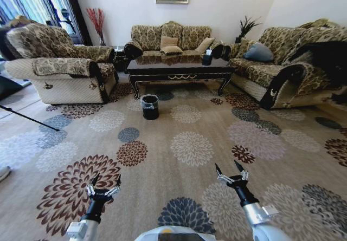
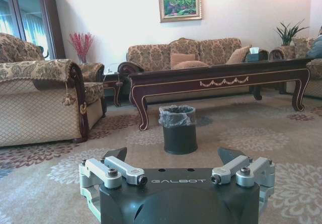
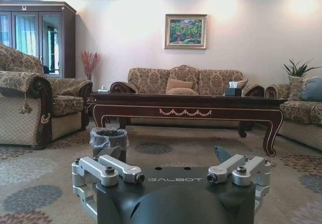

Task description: Move to the front of the table and pick up the trash from the floor, then place it into the trash bin.

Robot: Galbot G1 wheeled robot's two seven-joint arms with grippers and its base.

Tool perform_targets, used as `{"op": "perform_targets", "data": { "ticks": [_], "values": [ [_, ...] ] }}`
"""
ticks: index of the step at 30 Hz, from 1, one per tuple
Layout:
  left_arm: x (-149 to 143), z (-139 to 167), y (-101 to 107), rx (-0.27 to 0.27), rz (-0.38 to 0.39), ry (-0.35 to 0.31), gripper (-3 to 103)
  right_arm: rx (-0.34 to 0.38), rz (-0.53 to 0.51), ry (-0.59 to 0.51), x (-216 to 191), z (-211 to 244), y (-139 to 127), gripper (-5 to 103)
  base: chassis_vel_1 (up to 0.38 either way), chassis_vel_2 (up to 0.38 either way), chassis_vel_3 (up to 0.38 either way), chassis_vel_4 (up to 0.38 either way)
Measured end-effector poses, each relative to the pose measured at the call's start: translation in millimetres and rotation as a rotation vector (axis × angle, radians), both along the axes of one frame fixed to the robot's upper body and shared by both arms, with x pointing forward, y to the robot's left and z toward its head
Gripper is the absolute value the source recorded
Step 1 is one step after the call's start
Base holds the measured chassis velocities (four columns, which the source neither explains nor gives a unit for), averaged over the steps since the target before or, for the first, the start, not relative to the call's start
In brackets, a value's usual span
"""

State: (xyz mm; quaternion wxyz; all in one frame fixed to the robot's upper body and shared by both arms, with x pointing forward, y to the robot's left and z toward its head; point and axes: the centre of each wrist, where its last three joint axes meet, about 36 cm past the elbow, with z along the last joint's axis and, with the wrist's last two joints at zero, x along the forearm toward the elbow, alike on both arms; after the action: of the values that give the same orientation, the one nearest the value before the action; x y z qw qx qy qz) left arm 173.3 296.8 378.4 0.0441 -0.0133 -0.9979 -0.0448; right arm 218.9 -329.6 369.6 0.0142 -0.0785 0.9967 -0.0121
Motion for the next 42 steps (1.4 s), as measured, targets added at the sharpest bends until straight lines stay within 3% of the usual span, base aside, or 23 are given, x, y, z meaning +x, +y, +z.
{"op": "perform_targets", "data": {
  "ticks": [42],
  "values": [
    [0.0, 0.0, 0.0, 0.0, 0.0, 0.0, 100, 0.0, 0.0, 0.0, 0.0, 0.0, 0.0, 100, 0.0, 0.0, 0.0, 0.0]
  ]
}}
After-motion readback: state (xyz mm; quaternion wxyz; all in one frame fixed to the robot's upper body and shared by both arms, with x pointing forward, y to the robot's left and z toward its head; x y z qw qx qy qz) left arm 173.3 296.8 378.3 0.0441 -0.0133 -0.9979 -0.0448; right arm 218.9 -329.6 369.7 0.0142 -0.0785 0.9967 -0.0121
